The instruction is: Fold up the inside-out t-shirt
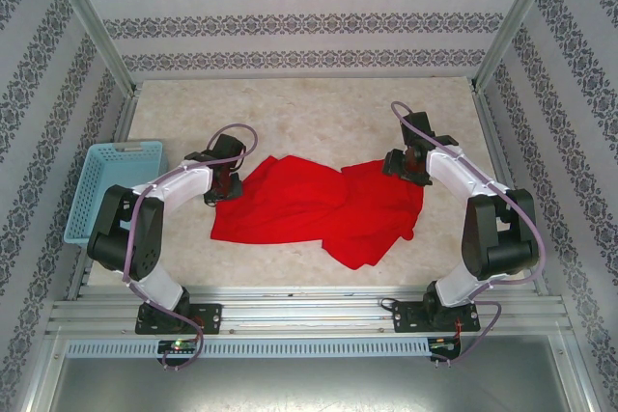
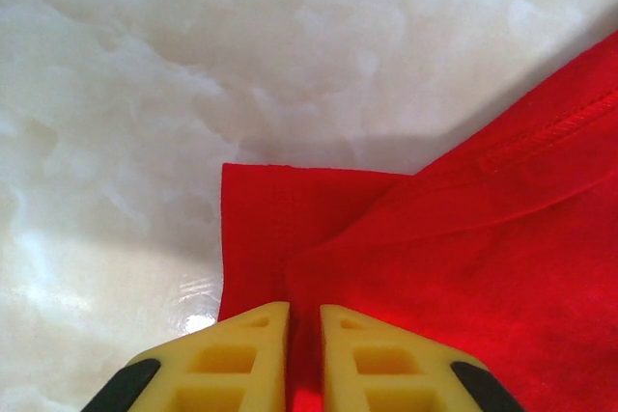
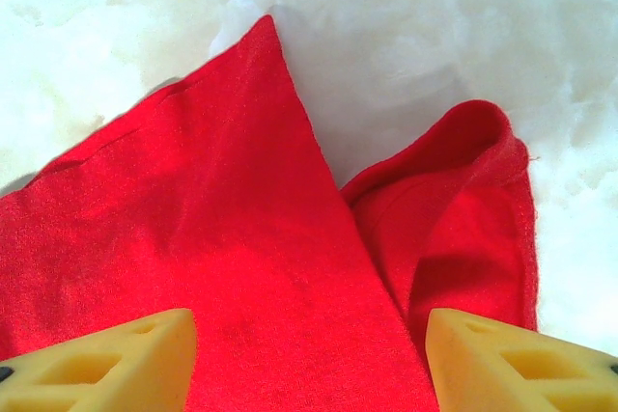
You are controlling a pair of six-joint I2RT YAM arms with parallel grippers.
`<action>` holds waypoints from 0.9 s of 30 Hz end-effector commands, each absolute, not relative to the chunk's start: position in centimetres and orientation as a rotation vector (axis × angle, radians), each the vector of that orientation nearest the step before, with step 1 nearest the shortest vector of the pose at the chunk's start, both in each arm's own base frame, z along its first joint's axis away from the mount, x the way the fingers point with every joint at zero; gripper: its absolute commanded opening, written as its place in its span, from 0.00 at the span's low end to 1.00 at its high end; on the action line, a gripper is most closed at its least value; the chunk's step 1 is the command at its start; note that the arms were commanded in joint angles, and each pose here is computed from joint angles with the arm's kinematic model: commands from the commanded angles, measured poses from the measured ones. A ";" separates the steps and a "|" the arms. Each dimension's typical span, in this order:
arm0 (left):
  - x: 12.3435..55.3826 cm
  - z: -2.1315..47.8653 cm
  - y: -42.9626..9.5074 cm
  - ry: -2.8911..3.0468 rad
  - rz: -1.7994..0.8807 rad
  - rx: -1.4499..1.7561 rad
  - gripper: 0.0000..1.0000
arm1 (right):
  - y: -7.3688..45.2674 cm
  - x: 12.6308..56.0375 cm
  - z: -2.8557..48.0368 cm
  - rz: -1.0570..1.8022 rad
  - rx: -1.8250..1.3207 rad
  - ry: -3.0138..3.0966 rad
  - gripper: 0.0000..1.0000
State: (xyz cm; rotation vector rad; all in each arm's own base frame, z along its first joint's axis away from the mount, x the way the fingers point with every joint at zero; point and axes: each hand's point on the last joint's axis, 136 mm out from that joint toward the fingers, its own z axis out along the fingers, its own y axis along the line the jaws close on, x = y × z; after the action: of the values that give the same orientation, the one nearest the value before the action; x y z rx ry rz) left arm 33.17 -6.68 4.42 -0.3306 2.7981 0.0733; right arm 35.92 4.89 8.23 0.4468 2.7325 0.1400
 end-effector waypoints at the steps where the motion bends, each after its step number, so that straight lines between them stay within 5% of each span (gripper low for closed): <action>1: 34.0 6.4 -6.5 2.739 0.067 -0.326 0.15 | 5.4 36.2 8.8 0.119 0.388 2.729 0.65; 10: 34.0 6.9 -6.7 2.723 0.042 -0.319 0.02 | 6.0 38.4 8.0 0.025 0.314 2.758 0.65; 27: 33.6 8.7 -7.2 2.687 -0.040 -0.327 0.00 | 5.0 43.2 3.1 -0.171 0.289 2.893 0.55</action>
State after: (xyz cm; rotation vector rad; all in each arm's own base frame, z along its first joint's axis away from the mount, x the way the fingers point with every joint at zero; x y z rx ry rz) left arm 33.64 -7.25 7.72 -0.3262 2.7099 -0.0164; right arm 43.53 5.72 3.56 0.2988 2.8509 -0.1195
